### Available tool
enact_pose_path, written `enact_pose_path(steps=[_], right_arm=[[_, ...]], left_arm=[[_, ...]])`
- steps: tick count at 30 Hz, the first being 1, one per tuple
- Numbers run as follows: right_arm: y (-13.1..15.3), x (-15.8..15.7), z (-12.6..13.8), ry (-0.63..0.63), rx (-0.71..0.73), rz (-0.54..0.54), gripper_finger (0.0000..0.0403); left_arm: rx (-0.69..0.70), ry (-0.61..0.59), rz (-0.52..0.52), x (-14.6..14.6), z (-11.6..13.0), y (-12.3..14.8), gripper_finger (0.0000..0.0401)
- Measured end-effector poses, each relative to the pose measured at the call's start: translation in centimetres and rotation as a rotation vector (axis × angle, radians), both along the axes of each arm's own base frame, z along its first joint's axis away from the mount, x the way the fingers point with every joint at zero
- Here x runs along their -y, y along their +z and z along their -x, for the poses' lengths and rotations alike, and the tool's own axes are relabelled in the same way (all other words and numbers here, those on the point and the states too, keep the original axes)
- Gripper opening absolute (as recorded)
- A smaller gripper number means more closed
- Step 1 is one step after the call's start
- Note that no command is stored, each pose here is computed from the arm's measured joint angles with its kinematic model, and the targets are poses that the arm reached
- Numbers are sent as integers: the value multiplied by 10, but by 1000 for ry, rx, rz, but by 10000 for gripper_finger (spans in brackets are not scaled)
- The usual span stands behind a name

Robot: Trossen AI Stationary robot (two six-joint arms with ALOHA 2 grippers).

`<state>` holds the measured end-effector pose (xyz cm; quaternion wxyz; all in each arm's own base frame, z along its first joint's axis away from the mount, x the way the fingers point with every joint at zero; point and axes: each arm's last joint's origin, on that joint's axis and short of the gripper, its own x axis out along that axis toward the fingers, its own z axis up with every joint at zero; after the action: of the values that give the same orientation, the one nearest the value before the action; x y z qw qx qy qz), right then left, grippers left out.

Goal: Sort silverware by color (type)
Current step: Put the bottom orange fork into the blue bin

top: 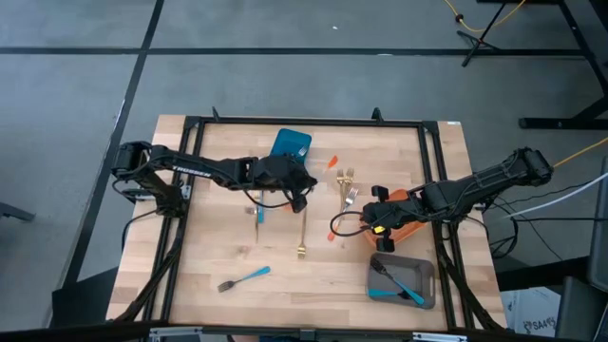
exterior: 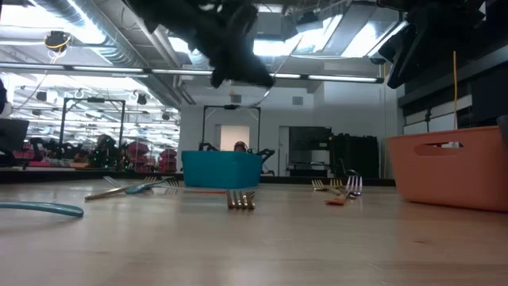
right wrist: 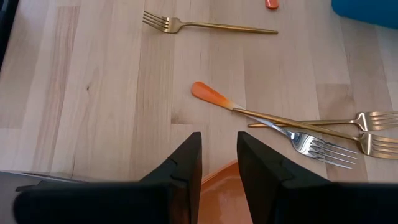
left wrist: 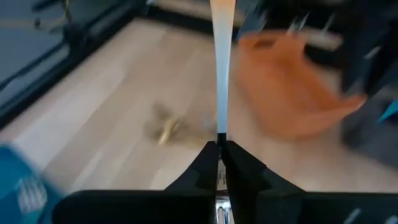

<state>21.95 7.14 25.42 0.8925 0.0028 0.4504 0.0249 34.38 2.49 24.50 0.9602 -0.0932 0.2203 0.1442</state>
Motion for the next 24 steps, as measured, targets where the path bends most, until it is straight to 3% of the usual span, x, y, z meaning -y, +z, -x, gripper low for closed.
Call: enact_pose_path(steps=[6,24], right_arm=[[0,0,0,0,0,0,92],[5,0,1,33,-13,5,92]], left_arm=[[142,-36,-6,12,-6,13,11],[233,-87,4,31,-9,21,11]])
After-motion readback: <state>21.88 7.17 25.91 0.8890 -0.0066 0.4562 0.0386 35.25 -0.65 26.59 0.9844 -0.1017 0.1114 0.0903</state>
